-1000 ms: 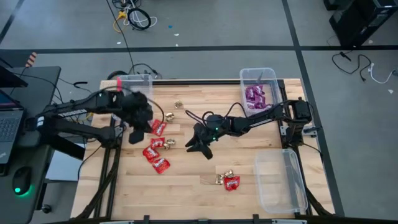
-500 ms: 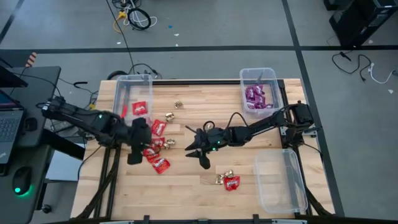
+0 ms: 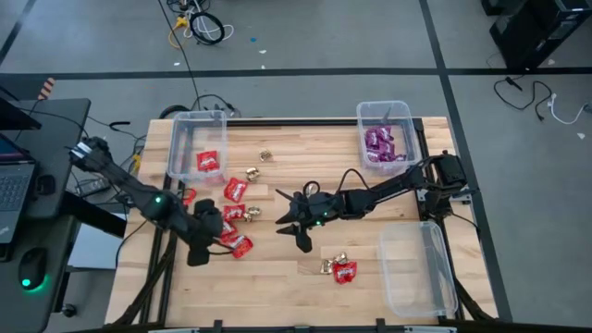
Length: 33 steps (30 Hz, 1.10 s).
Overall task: Sort candy
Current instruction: Put the red candy into the top left transparent bin
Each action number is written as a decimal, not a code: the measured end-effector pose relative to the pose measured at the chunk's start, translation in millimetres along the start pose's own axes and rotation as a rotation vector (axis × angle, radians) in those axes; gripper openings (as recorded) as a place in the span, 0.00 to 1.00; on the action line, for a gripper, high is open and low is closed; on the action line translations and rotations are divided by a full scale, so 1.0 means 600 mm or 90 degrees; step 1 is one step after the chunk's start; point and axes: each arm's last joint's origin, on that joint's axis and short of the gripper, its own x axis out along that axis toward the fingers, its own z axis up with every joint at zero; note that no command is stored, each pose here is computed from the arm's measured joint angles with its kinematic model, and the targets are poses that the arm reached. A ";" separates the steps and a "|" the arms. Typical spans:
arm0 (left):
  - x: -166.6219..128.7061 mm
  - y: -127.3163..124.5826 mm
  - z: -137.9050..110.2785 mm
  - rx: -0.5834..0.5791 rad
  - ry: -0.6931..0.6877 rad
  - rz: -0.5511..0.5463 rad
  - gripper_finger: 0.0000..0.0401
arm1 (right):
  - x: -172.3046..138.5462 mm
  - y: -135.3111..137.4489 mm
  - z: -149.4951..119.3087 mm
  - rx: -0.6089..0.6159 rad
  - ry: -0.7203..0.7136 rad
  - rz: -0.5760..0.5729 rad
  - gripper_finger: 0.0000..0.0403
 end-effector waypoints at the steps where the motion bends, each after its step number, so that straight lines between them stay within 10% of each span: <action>1: 0.007 0.002 -0.006 -0.016 0.009 0.006 0.17 | 0.000 0.000 0.000 0.004 0.000 0.000 0.32; 33: 0.064 0.052 -0.071 -0.430 -0.017 0.208 0.17 | 0.000 0.000 0.000 0.035 -0.001 0.000 0.32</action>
